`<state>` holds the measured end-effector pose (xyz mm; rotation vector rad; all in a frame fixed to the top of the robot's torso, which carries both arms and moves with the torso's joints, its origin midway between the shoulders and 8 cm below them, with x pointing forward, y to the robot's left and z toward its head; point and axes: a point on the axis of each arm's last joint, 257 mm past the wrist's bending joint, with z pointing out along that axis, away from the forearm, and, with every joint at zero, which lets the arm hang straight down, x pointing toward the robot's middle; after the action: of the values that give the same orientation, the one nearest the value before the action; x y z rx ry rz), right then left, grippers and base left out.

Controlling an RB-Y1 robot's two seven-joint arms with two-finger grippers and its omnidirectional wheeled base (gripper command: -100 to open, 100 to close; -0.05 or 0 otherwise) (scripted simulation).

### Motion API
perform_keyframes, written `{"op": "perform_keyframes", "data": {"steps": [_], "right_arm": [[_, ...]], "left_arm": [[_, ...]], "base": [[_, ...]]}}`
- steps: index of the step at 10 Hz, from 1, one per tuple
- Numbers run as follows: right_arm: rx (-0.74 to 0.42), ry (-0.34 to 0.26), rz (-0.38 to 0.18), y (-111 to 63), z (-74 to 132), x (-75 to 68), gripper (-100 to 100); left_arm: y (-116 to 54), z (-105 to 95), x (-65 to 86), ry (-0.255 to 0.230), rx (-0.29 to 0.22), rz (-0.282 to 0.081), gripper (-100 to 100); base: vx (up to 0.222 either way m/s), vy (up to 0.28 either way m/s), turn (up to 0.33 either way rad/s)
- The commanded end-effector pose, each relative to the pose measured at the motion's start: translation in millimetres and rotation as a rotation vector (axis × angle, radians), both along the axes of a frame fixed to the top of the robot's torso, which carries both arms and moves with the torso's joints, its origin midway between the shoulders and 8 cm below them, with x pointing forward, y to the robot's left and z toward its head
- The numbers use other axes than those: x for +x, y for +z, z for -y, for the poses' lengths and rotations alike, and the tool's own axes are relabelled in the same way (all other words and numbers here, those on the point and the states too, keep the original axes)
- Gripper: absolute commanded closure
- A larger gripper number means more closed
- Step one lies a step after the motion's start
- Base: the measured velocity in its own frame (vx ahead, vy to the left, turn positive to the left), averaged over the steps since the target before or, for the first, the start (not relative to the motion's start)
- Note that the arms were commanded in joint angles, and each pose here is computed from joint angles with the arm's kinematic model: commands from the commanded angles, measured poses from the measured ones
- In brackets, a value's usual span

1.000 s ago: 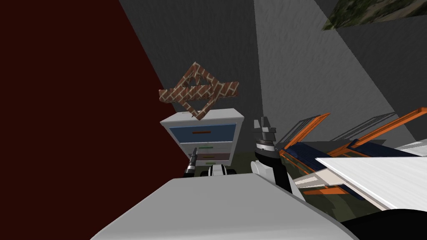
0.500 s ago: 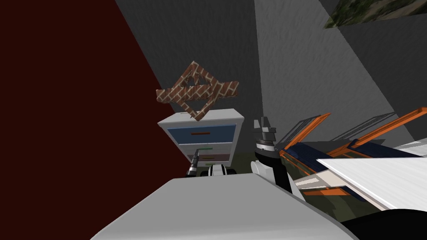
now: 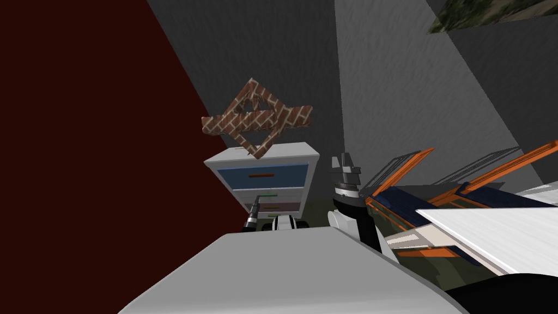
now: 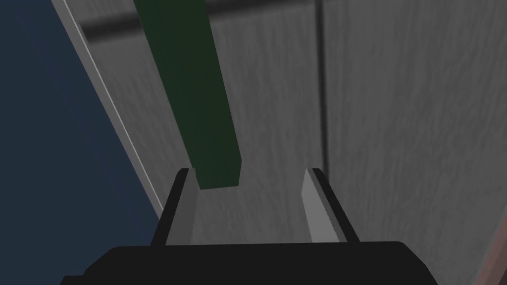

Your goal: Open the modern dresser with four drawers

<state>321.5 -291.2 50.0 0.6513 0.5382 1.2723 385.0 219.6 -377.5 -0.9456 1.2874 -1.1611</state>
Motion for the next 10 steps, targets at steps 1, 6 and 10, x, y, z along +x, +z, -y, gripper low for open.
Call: {"op": "perform_keyframes", "data": {"steps": [1, 6, 10], "right_arm": [[0.000, 0.000, 0.000, 0.0, 0.0, 0.0, 0], [0.000, 0.000, 0.000, 0.0, 0.0, 0.0, 0], [0.000, 0.000, 0.000, 0.0, 0.0, -0.1, 0]], "left_arm": [[3.1, 0.3, 0.6, -0.005, 0.000, 0.003, 100], [9.4, -6.5, 12.6, -0.013, 0.023, 0.001, -100], [15.6, -8.7, 28.4, -0.010, 0.026, -0.004, -100]], "base": [[-0.135, 0.018, 0.030], [-0.132, -0.012, 0.010], [0.084, -0.047, -0.008]]}}
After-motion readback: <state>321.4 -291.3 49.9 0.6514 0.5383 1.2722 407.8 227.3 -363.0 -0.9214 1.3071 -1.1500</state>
